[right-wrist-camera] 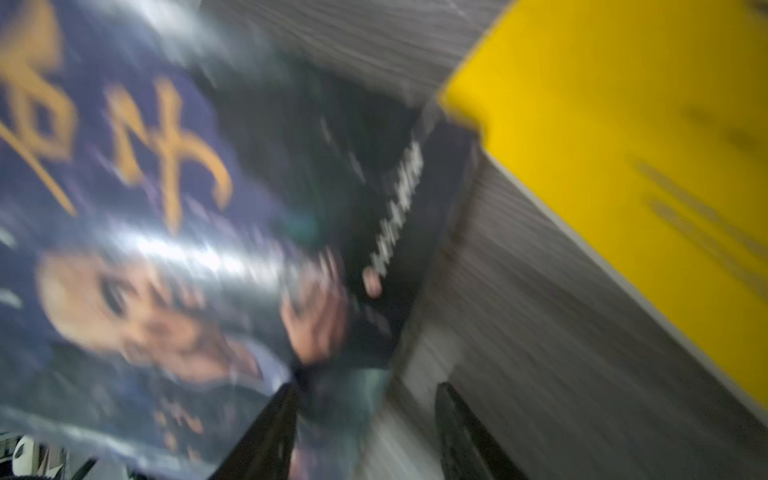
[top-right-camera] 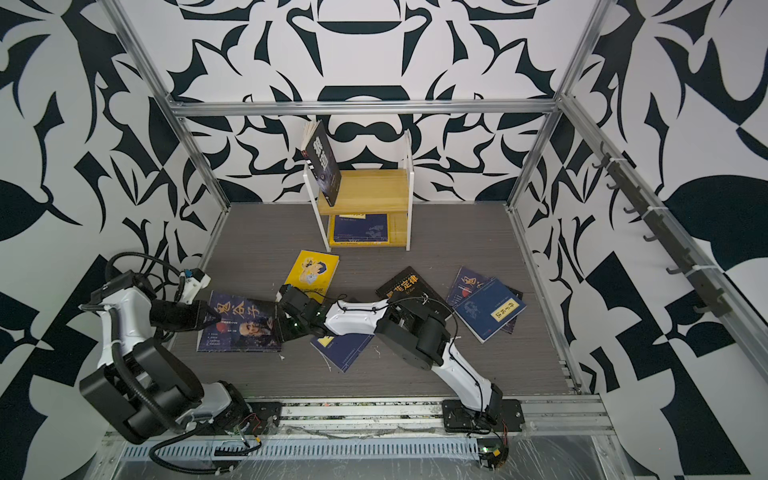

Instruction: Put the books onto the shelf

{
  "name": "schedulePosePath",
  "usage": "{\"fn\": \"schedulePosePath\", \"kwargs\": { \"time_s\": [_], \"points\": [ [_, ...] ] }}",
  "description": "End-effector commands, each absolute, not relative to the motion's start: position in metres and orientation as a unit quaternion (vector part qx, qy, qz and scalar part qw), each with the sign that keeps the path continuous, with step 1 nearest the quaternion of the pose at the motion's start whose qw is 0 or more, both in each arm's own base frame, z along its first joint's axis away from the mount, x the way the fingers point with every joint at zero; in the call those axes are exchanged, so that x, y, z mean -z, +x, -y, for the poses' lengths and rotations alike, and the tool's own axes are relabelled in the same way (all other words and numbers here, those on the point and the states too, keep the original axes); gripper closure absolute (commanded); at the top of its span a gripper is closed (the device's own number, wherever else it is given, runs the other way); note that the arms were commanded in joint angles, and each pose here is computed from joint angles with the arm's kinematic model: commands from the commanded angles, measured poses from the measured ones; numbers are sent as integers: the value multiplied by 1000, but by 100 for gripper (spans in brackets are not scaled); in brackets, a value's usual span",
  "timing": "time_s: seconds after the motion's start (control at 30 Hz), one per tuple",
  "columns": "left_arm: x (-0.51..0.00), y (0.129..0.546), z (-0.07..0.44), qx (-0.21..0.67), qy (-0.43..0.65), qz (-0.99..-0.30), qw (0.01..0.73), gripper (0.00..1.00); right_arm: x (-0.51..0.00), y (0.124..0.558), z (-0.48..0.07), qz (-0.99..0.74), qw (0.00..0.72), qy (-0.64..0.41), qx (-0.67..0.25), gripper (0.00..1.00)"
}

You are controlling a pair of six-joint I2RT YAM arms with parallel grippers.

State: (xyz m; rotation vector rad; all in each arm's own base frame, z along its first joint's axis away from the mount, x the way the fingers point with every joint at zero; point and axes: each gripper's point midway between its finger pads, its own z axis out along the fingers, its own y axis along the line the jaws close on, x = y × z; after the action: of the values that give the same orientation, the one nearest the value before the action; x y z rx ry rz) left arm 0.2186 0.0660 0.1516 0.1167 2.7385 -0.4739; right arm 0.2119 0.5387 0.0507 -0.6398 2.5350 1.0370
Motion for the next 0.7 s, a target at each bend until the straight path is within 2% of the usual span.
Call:
{"fn": "schedulePosePath", "kwargs": {
  "time_s": [0.0,0.23,0.4,0.53,0.67],
  "points": [
    [-200,226,-39,189,30,-956,221,100,-116,221,-531,-855,250,-227,-392,40],
    [-263,261,4,185,47,-947,259,100,-162,224,-480,-838,341,-246,-349,35],
    [-305,289,19,204,20,-927,315,100,-211,223,-445,-794,453,-290,-283,32],
    [-336,302,34,247,8,-899,362,100,-243,210,-434,-721,550,-348,-237,30],
    [-354,307,57,287,13,-877,385,100,-257,194,-440,-633,620,-446,-131,27]
  ]
}}
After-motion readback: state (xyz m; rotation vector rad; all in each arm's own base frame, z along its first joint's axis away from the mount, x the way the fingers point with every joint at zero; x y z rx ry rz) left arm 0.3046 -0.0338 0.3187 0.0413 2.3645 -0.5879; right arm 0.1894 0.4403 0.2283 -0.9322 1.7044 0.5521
